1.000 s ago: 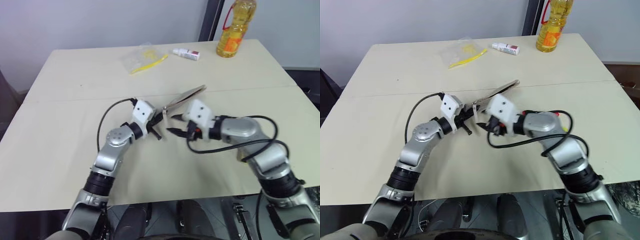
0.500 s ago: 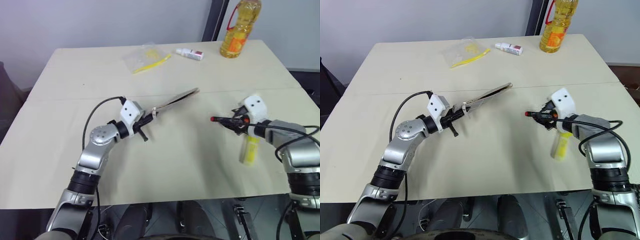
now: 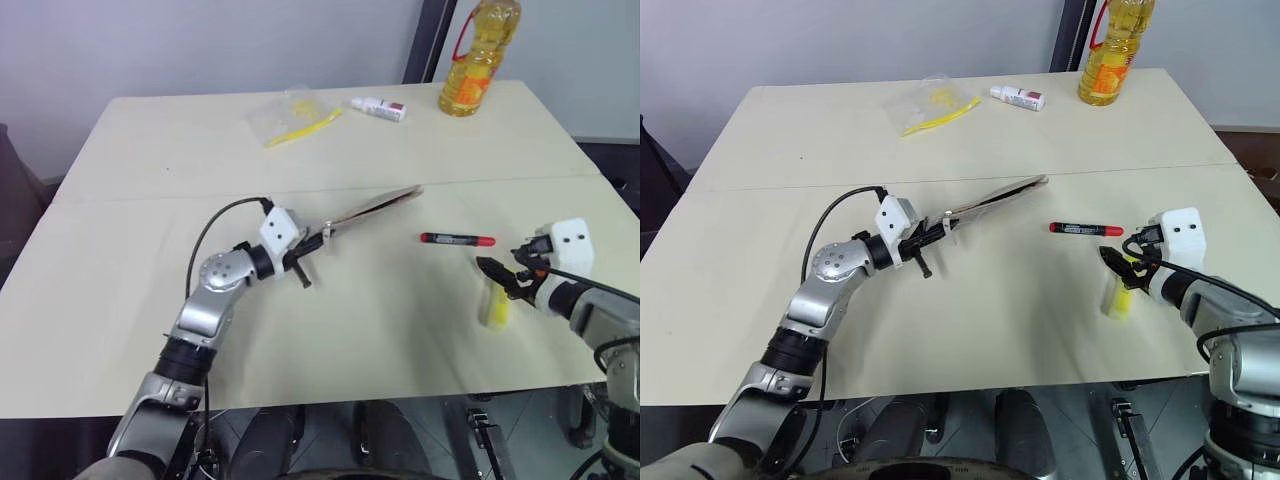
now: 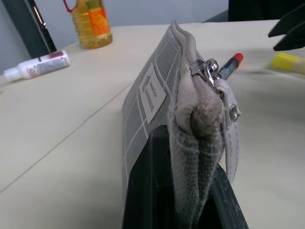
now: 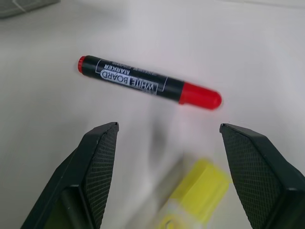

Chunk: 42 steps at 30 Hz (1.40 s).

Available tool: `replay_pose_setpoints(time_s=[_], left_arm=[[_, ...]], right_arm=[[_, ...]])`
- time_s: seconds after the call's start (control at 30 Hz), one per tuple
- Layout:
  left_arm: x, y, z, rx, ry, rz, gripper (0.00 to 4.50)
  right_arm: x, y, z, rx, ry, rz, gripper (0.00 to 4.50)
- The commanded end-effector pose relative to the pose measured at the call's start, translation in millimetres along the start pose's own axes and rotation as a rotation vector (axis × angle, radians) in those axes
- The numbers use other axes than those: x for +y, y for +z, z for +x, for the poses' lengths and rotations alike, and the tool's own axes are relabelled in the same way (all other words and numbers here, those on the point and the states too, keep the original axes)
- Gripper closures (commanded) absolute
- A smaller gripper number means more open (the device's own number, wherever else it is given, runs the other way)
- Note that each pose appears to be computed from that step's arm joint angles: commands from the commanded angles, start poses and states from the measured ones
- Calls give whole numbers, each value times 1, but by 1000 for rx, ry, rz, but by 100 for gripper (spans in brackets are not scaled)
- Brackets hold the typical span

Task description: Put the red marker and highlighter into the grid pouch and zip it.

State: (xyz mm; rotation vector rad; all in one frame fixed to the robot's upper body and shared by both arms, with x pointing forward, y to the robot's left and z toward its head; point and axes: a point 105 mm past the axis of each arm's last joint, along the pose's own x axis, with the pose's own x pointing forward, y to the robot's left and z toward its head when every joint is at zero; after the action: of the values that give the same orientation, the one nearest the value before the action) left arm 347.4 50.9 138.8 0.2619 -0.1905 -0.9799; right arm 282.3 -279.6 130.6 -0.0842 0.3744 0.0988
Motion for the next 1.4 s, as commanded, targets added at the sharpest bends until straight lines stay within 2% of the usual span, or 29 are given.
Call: replay_pose_setpoints(time_s=[0.03,0.33,0.43,0.53,0.57,0.73,0.83,0.93,1.1,1.4], left_arm=[[-1,10,9,-50,-31,41,450],[-7,10,22,-83,-78,37,450],[-7,10,22,-88,-73,37,450],[-5,11,22,-96,-54,34,450],[-4,11,22,-97,-50,34,450],[4,10,15,-91,-4,36,450],[12,11,10,-93,21,36,450],[17,13,4,-94,26,43,450],[15,17,-1,-98,16,55,450],[4,19,-8,-86,-6,63,450]], right_arm=[[-6,3,-14,-35,-134,27,98],[4,-38,-21,81,-287,162,98],[9,-49,-18,118,-297,227,190],[7,-46,-14,108,-295,241,349],[5,-43,-14,103,-301,237,365],[4,4,-10,-9,-188,-20,363],[23,36,-18,-117,2,-210,363],[40,57,-25,-196,144,-286,363],[62,73,-13,-232,239,-332,363],[82,78,9,-242,277,-311,363]])
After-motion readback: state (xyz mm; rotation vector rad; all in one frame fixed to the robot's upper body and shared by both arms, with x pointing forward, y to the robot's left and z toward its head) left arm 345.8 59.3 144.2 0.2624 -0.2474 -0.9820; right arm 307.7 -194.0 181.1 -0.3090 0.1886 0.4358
